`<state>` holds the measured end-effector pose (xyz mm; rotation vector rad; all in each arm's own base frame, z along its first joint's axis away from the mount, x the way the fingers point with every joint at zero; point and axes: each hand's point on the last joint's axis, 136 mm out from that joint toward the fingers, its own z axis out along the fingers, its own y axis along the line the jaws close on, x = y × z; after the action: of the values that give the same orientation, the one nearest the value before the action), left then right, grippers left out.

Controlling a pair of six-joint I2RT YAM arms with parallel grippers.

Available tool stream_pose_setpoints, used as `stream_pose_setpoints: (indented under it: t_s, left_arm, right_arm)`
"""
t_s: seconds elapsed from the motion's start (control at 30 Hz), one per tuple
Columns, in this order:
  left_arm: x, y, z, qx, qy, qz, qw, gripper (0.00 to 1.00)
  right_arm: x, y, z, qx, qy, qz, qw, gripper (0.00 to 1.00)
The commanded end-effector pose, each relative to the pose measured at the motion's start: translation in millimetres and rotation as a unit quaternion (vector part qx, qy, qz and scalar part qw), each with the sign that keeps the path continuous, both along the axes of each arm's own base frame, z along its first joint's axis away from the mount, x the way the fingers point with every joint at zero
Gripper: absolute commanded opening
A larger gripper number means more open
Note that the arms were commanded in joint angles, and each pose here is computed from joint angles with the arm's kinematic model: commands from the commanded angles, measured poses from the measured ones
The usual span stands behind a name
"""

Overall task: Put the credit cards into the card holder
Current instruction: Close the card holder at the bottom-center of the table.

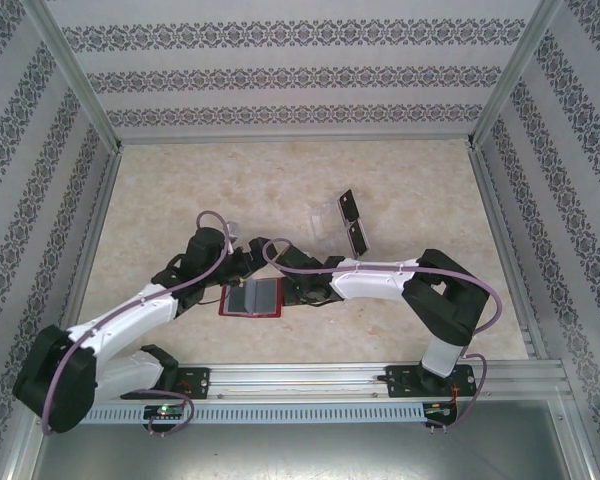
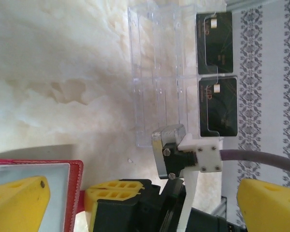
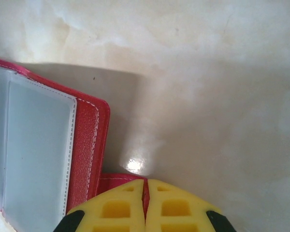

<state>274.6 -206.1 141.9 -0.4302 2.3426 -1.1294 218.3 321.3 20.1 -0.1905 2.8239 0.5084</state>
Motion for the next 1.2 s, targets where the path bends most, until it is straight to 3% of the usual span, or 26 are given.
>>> stream_pose_setpoints:
  t_s: [0.0, 0.1, 0.27, 0.63, 0.87, 1.17]
  left_arm:
    - [-8.8, 42.6, -8.5, 0.131, 0.02, 0.039, 0.99, 1.0]
    - [-19.4, 71.5, -35.8, 0.191, 0.072, 0.051, 0.978, 1.0]
    - [-23.1, 84.3, -70.1, 0.179, 0.095, 0.051, 0.978, 1.0]
    - [-26.8, 78.7, -98.4, 0.171, 0.1, 0.029, 0.98, 1.0]
    - [-31.0, 74.5, -105.6, 0.16, 0.105, 0.018, 0.981, 1.0]
    - [-21.7, 44.0, -79.6, 0.08, 0.059, -0.011, 0.995, 1.0]
  right_arm:
    - [1.2, -5.6, -3.9, -0.006, 0.001, -0.005, 1.0, 0.0]
    - [2.6, -6.8, -5.8, -0.007, 0.003, -0.006, 1.0, 0.0]
    - [4.4, -7.5, -3.8, -0.006, -0.001, -0.006, 1.0, 0.0]
    - [5.6, -9.0, -4.3, -0.007, 0.001, -0.004, 1.0, 0.0]
    - [6.1, -7.3, -4.0, -0.006, 0.001, -0.002, 1.0, 0.0]
    - [6.4, -4.5, -4.2, -0.004, 0.003, 0.002, 1.0, 0.0]
